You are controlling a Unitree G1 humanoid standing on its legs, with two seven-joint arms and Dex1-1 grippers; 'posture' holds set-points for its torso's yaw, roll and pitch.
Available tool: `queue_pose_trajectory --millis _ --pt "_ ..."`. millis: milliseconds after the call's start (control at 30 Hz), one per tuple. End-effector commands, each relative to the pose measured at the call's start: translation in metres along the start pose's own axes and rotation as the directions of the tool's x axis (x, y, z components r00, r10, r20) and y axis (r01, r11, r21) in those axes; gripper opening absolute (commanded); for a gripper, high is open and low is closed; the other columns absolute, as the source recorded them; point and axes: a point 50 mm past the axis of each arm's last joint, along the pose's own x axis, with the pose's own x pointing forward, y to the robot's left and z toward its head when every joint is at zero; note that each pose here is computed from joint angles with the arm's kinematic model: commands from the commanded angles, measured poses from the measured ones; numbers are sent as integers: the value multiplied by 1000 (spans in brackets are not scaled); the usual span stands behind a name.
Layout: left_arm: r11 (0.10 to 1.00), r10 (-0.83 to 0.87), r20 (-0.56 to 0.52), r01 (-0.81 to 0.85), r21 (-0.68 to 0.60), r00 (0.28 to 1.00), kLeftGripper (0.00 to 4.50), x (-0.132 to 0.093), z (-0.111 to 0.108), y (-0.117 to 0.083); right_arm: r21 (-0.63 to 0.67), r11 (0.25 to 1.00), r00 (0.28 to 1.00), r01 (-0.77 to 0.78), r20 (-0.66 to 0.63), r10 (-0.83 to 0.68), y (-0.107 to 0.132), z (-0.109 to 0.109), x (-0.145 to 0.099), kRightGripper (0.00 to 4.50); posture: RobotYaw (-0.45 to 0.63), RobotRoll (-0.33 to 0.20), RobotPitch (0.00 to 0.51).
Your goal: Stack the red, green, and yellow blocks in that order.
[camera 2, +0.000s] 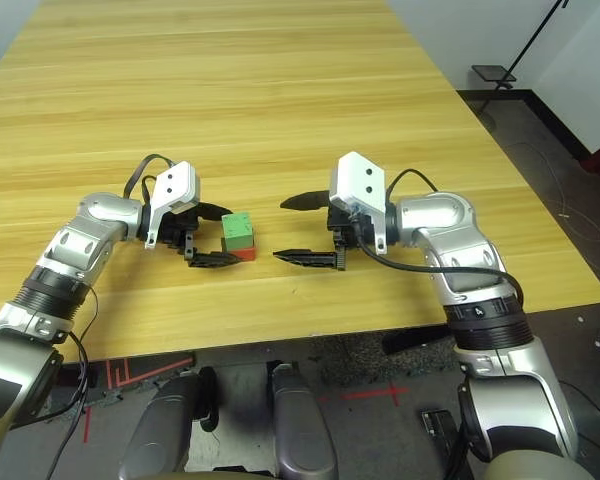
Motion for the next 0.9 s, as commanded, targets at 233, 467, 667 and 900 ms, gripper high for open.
queue_pose_trajectory --millis 233,467,667,900 --pt "1000 16 -72 -15 9 997 4466 -31 -8 9 -1 1000 1000 -11 -5 11 -1 -4 3 4500 173 20 205" --pt "996 61 -34 -58 64 998 4466 -41 -1 25 -8 1000 1000 -17 3 17 -1 -3 5 4500 187 26 196" --pt "988 24 9 -25 153 1000 4466 -48 8 33 -14 1000 1000 -21 2 21 -3 -3 5 4500 189 26 188" --pt "977 -44 -84 60 203 996 4466 -70 -2 39 -20 999 1000 -27 3 27 -4 -1 7 4500 183 22 183"
